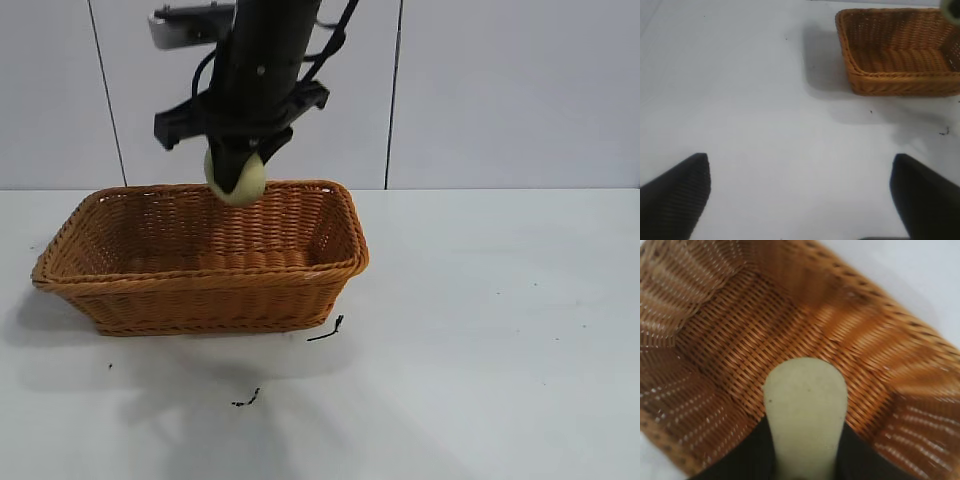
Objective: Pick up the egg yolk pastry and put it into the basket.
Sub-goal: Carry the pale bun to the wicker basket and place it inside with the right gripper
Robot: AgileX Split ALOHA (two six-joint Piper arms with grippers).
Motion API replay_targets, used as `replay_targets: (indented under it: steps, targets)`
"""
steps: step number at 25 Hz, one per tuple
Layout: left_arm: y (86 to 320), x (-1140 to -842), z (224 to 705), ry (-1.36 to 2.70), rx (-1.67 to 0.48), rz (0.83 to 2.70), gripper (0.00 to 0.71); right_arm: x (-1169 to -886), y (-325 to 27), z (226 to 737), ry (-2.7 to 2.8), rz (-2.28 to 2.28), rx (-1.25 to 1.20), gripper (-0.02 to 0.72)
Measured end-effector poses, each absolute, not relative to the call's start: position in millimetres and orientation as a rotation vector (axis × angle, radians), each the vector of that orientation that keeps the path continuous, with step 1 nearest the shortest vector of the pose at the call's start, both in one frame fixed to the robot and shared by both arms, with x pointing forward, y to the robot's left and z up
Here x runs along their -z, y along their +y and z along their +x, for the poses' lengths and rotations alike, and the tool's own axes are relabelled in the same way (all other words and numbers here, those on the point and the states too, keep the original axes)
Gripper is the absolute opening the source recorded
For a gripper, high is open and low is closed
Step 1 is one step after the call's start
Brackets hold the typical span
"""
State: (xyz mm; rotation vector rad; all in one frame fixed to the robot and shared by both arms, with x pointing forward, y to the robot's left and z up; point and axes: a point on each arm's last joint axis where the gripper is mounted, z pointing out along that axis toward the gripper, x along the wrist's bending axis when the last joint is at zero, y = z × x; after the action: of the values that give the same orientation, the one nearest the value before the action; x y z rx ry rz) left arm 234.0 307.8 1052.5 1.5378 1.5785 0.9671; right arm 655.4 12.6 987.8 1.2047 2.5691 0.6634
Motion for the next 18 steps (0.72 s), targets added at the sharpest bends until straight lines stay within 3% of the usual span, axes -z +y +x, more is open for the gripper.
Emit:
replay_targets:
  steps: [5, 8, 11, 13, 18]
  targets:
    - [308, -1053, 234, 1.578, -0.967, 1.538, 0.696, -956, 18, 663, 2.559, 1.243, -0.662, 0.235]
    - [308, -1053, 234, 1.578, -0.967, 1.538, 0.696, -957, 19, 664, 2.550, 1.241, -0.679, 0.385]
    - [308, -1053, 234, 1.578, -0.967, 1.538, 0.696, -960, 18, 663, 2.555, 1.244, -0.671, 0.591]
    - [308, -1053, 234, 1.578, -0.967, 1.538, 0.696, -969, 15, 661, 2.551, 1.247, -0.671, 0.671]
    - [308, -1053, 234, 1.578, -0.967, 1.538, 0.696, -1015, -15, 670, 2.457, 1.306, -0.736, 0.692]
